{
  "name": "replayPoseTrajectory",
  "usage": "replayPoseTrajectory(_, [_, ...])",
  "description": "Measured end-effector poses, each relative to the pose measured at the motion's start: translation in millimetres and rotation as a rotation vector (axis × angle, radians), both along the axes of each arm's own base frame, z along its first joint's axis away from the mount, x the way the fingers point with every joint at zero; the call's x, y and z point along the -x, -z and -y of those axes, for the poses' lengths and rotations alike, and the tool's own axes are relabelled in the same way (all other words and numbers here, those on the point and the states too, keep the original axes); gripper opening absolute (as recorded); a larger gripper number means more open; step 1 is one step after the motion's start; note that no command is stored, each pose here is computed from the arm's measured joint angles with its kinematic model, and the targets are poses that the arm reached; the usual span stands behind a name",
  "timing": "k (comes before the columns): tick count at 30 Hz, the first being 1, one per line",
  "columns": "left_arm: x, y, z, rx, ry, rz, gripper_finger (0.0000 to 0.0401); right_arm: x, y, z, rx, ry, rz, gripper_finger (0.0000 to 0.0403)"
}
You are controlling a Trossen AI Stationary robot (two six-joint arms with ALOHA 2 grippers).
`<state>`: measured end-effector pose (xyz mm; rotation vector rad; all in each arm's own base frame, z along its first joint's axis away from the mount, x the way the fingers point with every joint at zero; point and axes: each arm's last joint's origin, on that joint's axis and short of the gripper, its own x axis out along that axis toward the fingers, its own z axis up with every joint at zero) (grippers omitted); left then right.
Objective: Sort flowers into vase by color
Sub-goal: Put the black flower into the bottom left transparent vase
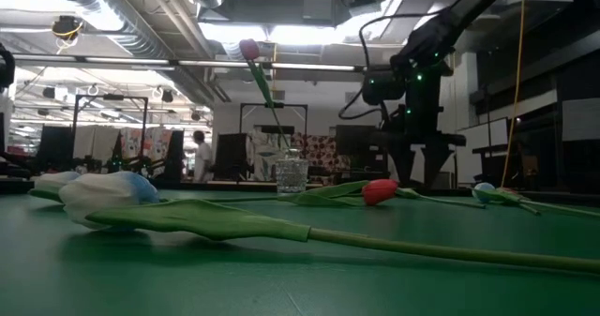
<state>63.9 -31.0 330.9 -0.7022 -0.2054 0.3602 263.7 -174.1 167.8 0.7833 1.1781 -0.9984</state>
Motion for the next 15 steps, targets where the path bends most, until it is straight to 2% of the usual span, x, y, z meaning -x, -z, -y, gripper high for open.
replayPoseTrajectory(3, [0,0,0,0.000,0.000,0.000,0.0258,5,0,8,-0.017,0.025,0.017,0.0258])
replayPoseTrajectory(8, [0,0,0,-0.006,0.000,-0.004,0.0258,9,0,16,-0.071,0.007,0.066,0.0213])
replayPoseTrajectory(15, [0,1,0,-0.012,0.001,-0.012,0.0258,14,11,12,-0.062,0.008,0.046,0.0170])
